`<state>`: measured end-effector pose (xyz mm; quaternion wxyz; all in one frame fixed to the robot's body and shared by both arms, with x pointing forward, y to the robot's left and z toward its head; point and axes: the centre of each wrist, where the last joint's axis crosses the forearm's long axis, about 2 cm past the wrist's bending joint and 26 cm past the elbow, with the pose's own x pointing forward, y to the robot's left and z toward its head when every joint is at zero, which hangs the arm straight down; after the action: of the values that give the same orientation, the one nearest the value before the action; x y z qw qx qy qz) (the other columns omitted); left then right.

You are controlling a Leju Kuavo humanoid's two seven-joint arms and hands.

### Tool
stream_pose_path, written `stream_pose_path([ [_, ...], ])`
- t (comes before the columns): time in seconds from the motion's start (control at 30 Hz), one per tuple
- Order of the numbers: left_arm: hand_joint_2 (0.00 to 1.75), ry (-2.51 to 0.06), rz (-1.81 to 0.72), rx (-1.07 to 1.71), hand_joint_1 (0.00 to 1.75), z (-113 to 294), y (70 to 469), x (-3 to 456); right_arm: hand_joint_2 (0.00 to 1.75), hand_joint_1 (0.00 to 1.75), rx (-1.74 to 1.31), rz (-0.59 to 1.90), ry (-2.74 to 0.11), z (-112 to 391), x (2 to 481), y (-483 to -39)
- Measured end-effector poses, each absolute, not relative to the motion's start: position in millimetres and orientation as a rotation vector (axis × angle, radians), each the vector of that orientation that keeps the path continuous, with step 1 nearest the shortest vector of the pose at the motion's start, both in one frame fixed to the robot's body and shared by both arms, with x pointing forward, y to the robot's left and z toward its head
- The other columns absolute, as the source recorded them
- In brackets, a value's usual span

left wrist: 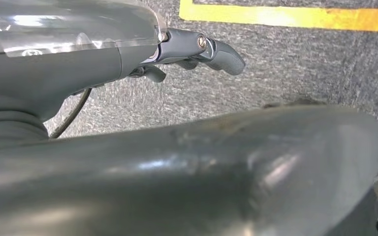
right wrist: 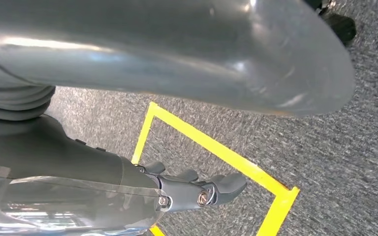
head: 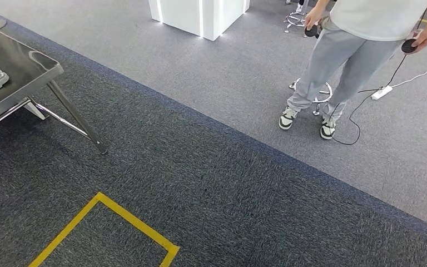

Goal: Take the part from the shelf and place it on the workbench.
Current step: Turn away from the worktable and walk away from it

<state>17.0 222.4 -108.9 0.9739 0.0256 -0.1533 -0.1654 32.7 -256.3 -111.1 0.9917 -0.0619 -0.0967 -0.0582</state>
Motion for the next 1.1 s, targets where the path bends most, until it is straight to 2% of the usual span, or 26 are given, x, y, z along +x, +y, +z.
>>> stream_pose_path([
  [1.1,0.0,-0.308,-0.331,0.059,0.0,-109.0,222.8,16.0,0.0,0.0,-0.113,-0.102,-0.167,-111.2,31.9,-255.4],
])
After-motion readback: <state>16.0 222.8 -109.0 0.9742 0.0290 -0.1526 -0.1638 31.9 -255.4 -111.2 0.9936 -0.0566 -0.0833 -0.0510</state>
